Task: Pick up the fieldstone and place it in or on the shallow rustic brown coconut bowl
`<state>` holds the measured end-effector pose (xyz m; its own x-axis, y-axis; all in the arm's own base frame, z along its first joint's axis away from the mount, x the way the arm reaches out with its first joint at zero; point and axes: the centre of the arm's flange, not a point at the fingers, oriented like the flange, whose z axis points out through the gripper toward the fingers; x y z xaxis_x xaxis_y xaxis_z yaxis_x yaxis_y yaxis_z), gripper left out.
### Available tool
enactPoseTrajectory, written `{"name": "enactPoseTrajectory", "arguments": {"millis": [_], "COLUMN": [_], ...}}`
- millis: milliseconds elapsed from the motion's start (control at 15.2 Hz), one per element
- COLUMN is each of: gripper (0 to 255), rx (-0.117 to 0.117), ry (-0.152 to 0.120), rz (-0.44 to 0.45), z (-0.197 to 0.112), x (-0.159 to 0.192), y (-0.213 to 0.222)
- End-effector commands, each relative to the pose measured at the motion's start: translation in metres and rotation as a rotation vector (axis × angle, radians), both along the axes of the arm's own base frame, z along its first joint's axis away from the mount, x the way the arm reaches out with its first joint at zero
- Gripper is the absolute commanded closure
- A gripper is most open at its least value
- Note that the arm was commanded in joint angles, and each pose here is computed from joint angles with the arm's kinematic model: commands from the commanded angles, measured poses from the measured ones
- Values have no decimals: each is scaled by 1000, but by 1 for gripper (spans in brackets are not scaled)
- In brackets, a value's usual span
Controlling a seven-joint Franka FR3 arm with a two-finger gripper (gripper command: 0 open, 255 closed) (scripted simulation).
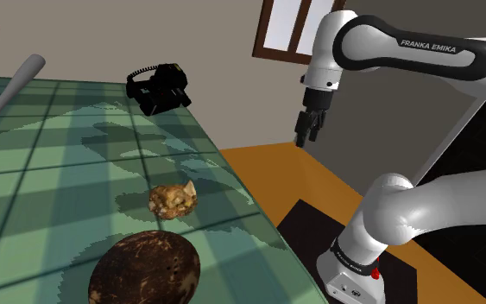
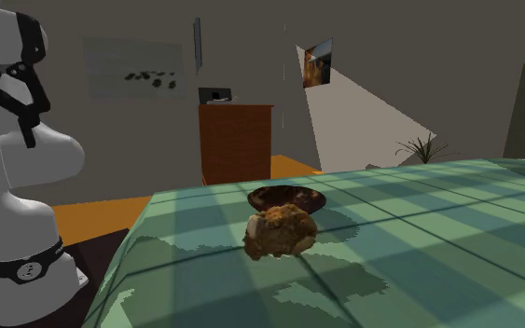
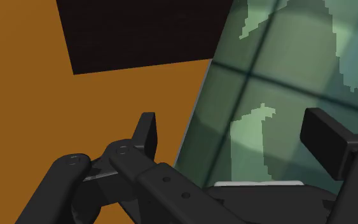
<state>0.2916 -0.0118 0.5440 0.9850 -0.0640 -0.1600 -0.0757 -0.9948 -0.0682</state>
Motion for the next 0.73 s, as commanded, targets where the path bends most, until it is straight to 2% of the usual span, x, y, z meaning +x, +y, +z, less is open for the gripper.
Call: {"name": "enactPoseTrajectory", "arguments": {"millis": [0,660], "gripper": [0,0], "rx": [0,97], "ry": [0,11], "rz": [0,225], "z": [0,-42], "x": [0,95], "y": [0,79]}}
